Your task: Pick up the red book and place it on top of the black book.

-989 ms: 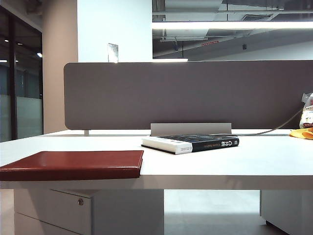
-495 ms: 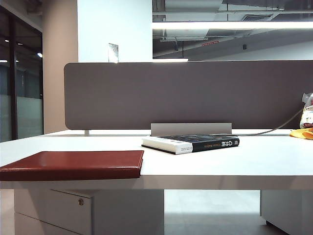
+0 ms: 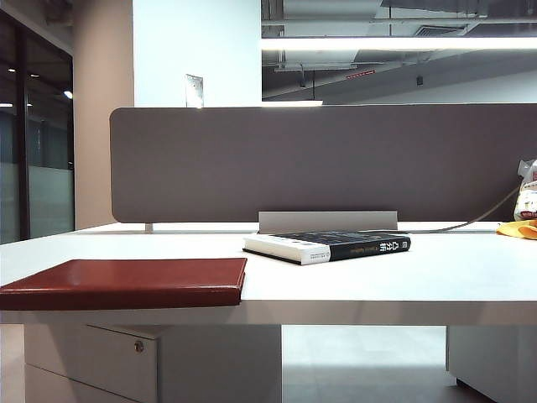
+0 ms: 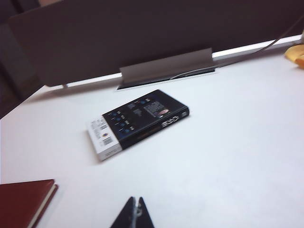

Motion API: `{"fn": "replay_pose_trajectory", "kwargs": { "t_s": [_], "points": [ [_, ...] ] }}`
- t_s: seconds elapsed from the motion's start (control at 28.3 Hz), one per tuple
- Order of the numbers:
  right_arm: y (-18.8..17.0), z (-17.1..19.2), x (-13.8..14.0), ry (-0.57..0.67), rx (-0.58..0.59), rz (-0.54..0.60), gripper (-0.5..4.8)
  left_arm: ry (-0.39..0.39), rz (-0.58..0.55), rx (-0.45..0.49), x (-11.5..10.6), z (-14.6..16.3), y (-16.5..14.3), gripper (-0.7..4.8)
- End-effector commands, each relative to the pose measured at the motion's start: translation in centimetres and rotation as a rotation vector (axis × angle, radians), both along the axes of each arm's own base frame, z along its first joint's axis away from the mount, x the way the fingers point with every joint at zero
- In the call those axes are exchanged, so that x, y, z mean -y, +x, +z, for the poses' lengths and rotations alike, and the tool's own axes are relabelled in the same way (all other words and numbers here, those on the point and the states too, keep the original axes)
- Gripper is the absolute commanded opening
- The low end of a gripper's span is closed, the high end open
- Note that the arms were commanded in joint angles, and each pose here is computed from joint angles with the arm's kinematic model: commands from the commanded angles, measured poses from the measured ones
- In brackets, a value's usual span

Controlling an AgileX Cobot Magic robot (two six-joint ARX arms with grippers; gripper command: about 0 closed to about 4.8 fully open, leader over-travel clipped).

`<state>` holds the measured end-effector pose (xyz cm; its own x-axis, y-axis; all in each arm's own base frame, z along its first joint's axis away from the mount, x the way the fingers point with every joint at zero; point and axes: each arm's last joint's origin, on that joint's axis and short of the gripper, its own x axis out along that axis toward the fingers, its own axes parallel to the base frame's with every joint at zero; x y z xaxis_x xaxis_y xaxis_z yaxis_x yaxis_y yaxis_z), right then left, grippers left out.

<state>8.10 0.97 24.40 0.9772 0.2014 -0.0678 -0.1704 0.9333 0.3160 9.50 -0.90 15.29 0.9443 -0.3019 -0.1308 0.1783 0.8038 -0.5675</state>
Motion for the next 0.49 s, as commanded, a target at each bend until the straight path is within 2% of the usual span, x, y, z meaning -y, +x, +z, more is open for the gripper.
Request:
{"fn": "replay_pose_trajectory", "kwargs": {
  "t_s": [0.04, 0.28, 0.49],
  "points": [
    [0.0, 1.9, -0.1, -0.006, 0.017, 0.033, -0.06, 0.013, -0.013, -0.012, 0.0, -0.2, 0.0, -0.05],
    [0.6, 5.6, -0.3, -0.1, -0.09, 0.118, -0.06, 0.012, -0.013, -0.013, 0.0, -0.2, 0.0, -0.05],
    [2.0, 8.1, -0.7, -0.099, -0.192, 0.202, -0.06, 0.012, -0.016, -0.013, 0.0, -0.2, 0.0, -0.05]
  ]
}}
